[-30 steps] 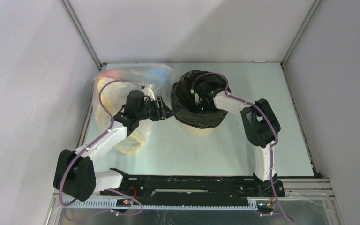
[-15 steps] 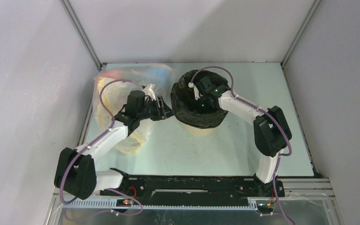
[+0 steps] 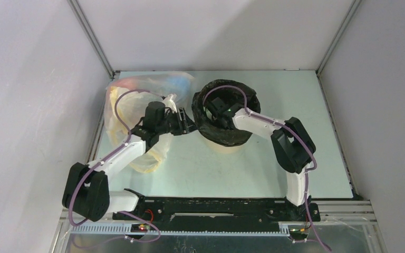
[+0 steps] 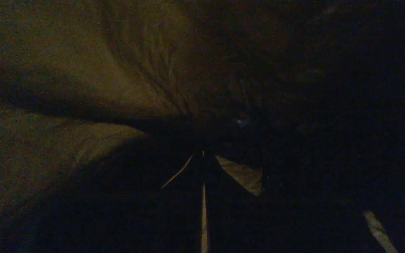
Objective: Put the trash bags into the trash bin
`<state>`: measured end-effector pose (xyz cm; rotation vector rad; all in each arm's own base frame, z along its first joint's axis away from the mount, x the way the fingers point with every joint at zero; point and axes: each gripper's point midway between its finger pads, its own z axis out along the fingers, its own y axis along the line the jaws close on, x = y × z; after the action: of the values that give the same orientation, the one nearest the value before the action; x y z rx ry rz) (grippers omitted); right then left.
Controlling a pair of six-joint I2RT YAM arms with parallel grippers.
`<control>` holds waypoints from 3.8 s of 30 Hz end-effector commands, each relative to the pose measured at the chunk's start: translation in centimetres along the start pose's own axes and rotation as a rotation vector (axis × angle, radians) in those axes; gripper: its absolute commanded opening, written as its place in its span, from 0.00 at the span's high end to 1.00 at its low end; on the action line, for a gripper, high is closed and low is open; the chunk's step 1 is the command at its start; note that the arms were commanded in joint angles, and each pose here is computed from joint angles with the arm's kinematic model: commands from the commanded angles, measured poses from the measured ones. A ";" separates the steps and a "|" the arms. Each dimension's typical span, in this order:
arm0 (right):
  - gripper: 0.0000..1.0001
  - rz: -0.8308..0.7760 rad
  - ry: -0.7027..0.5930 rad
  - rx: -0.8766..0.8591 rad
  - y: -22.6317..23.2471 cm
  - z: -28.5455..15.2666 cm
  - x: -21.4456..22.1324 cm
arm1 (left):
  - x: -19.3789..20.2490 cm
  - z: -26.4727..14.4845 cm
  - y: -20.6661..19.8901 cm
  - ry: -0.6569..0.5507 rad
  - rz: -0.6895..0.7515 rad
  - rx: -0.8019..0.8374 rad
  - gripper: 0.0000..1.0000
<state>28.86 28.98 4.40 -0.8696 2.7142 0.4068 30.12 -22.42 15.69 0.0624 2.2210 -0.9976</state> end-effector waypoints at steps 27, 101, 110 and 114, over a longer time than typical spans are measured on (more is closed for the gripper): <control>0.99 0.069 -0.241 0.122 -3.3 -9.2 -4.1 | -1.0 -1.0 -0.6 -0.083 0.030 0.002 0.42; 0.02 0.202 -1.165 0.219 -10.2 -18.1 -0.4 | -2.9 -2.6 3.8 -0.566 0.223 -0.228 0.00; 0.00 0.382 -1.133 0.350 -13.5 -17.0 6.0 | -1.3 -7.5 7.2 -0.630 0.186 -0.353 0.00; 0.00 0.494 -1.143 0.450 -16.0 -17.6 7.9 | -2.0 -10.1 8.4 -0.714 0.173 -0.418 0.00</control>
<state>29.50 9.67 15.76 0.0350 1.7478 0.3462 28.71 -12.62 15.84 -0.1765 1.7146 -0.4866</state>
